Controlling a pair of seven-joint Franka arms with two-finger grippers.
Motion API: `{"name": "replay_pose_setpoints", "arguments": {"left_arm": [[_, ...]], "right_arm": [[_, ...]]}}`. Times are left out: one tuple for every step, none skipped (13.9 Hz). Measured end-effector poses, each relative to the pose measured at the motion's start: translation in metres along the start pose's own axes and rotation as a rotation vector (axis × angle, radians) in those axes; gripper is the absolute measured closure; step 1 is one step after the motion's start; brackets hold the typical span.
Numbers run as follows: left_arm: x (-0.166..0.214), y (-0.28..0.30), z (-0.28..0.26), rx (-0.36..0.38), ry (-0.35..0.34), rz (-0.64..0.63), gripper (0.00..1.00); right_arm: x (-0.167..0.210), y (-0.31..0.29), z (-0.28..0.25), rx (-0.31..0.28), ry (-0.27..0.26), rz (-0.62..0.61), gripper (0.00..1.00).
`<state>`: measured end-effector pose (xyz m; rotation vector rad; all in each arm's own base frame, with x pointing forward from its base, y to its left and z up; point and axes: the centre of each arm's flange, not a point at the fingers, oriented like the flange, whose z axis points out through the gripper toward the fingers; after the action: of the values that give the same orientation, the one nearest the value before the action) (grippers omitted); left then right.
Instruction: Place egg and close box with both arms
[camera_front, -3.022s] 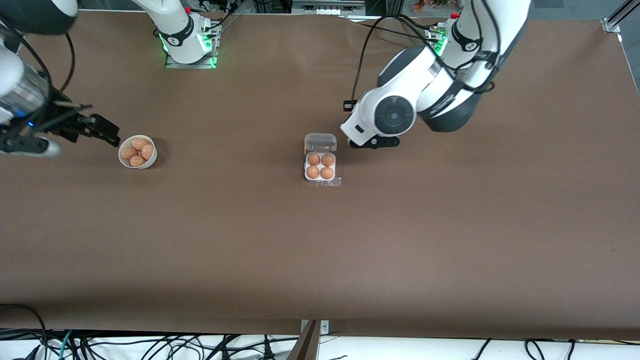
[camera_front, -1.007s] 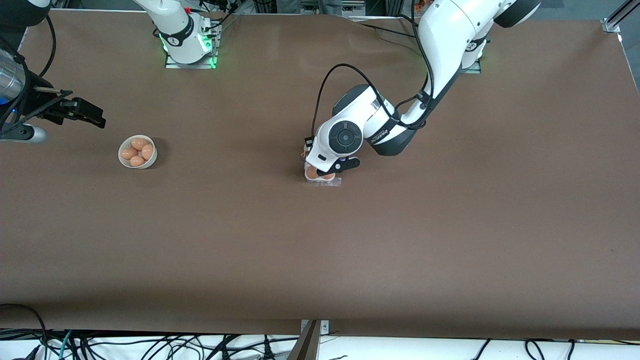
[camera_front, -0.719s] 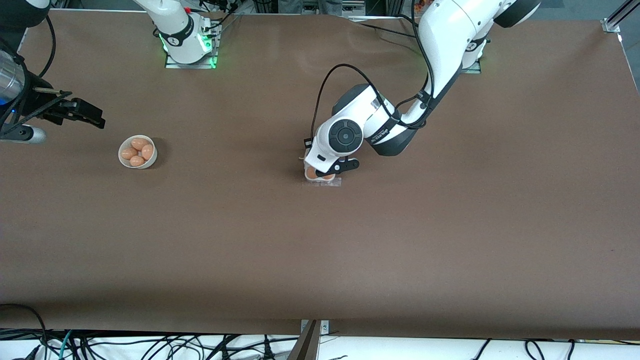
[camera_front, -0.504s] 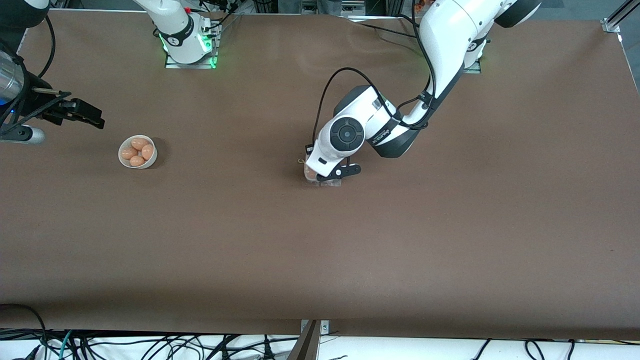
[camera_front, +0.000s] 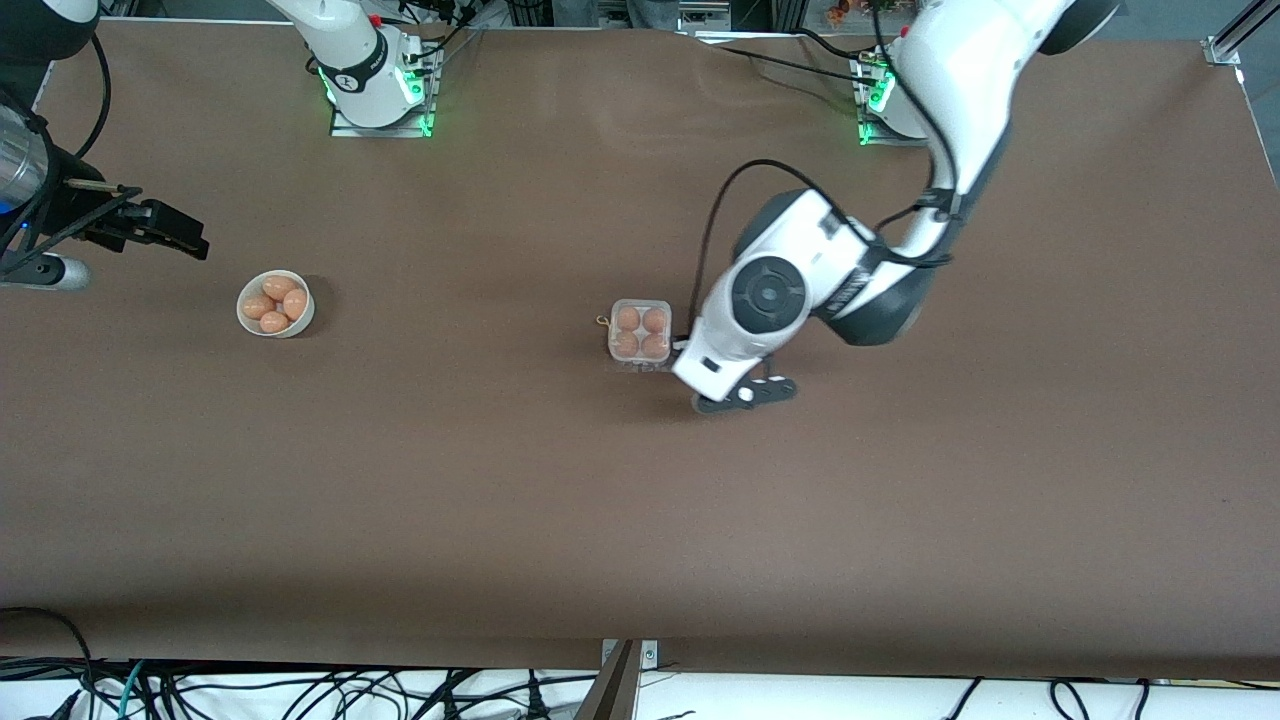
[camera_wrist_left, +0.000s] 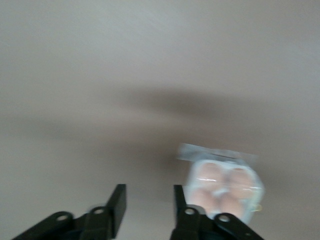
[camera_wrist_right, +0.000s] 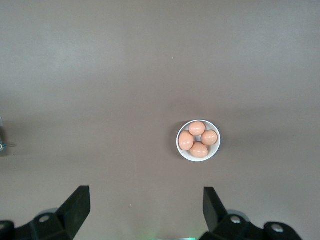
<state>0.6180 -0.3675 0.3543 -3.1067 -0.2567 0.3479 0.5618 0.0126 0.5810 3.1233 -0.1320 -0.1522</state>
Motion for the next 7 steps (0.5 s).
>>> {"name": "replay_pose_setpoints", "arguments": {"left_arm": [[0.014, -0.028, -0.017, 0.033, -0.004, 0.021, 0.37], [0.028, -0.055, -0.029, 0.065, 0.003, 0.036, 0.28], [0.041, -0.078, -0.039, 0.09, 0.021, 0.038, 0.17], [0.052, -0.098, -0.046, 0.105, 0.036, 0.03, 0.08], [0.06, -0.113, -0.05, 0.109, 0.043, 0.02, 0.01], [0.067, -0.126, -0.052, 0.109, 0.044, 0.01, 0.01], [0.073, -0.137, -0.053, 0.107, 0.043, 0.003, 0.0]], "right_arm": [[0.0, 0.0, 0.0, 0.0, 0.001, 0.0, 0.0], [0.0, 0.0, 0.0, 0.0, 0.001, 0.0, 0.0], [0.0, 0.0, 0.0, 0.0, 0.001, 0.0, 0.0], [0.0, 0.0, 0.0, 0.0, 0.002, 0.0, 0.0], [0.0, 0.0, 0.0, 0.0, 0.002, 0.0, 0.0], [0.0, 0.0, 0.0, 0.0, 0.002, 0.0, 0.0], [0.0, 0.001, -0.001, -0.001, 0.003, -0.001, 0.0]]}}
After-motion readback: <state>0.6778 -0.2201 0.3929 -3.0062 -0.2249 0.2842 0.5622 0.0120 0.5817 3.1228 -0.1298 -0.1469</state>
